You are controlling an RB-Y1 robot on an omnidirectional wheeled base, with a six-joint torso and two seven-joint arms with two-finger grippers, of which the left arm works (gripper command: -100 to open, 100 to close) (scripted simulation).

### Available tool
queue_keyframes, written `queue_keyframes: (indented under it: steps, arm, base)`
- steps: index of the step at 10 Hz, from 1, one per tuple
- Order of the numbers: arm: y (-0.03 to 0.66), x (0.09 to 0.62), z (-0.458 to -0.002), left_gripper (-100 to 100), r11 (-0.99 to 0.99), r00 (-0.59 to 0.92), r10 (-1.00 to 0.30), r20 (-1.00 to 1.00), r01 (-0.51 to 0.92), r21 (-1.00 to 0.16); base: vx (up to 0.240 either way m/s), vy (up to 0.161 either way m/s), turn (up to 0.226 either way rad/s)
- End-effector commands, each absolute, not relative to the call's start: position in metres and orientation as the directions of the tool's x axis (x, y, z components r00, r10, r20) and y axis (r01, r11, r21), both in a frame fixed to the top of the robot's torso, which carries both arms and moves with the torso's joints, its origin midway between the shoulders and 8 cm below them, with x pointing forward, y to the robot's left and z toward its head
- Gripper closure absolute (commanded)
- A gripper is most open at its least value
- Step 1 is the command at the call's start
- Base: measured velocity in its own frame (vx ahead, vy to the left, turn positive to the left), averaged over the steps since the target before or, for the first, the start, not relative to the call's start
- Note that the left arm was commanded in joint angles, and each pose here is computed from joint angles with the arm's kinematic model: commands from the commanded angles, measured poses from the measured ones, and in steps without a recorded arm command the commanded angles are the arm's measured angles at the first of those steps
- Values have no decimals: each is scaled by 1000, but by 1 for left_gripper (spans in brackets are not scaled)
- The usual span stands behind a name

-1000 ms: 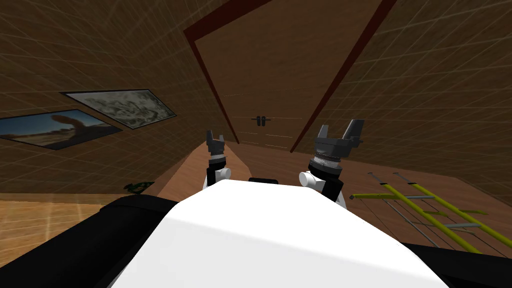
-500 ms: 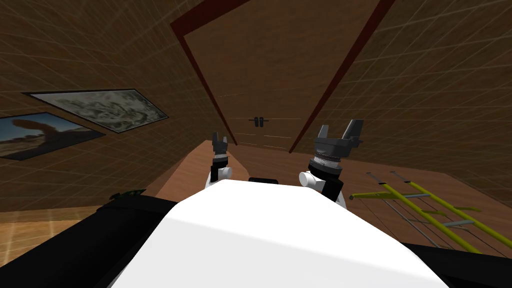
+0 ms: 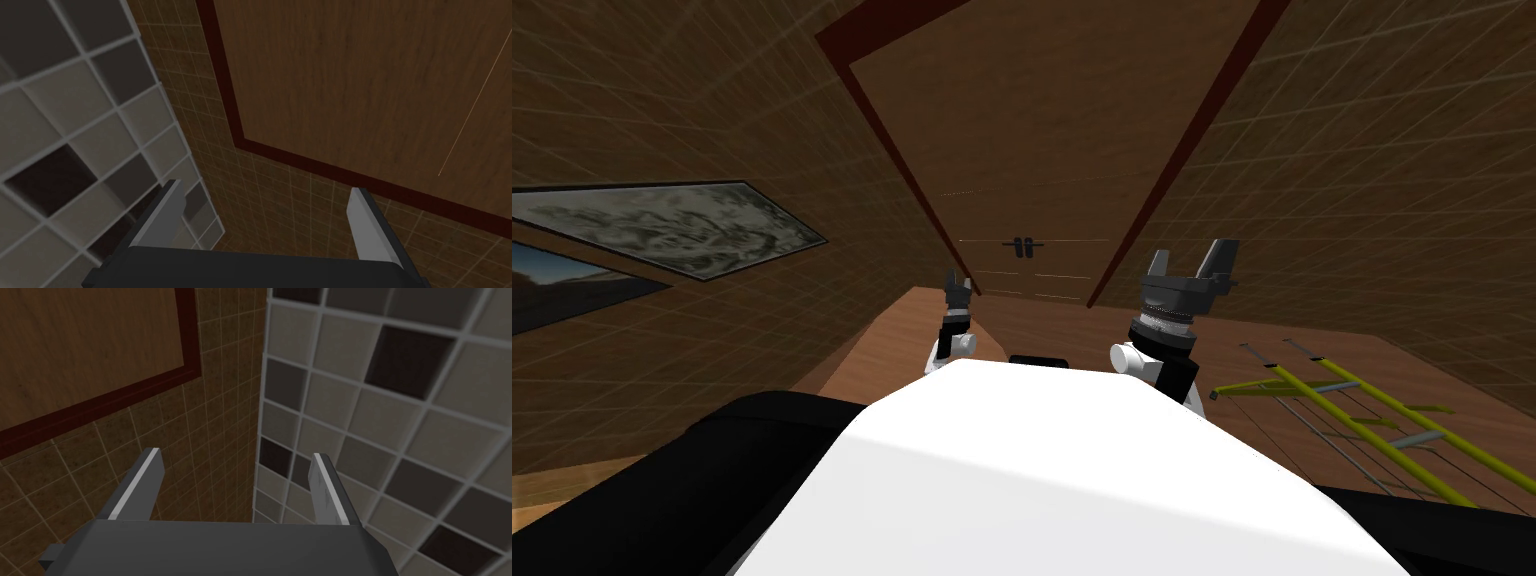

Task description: Pull the door open

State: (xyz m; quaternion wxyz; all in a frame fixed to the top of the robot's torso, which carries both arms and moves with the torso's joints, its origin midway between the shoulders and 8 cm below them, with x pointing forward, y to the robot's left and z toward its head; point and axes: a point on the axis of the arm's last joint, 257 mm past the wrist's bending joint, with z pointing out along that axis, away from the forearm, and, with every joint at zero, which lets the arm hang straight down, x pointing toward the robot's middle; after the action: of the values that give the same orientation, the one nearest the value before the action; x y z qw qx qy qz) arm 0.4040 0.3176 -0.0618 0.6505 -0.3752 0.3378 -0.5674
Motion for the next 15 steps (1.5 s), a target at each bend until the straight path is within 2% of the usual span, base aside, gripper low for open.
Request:
queue_keyframes:
  steps: [1, 15]
  arm:
    - [319, 412, -74, -100, 68, 121, -993, -13, 465, -883]
    - [351, 457, -165, -100, 36, 97, -995, -7, 293, -955]
  base:
    - [113, 1, -67]
    - [97, 7, -76]
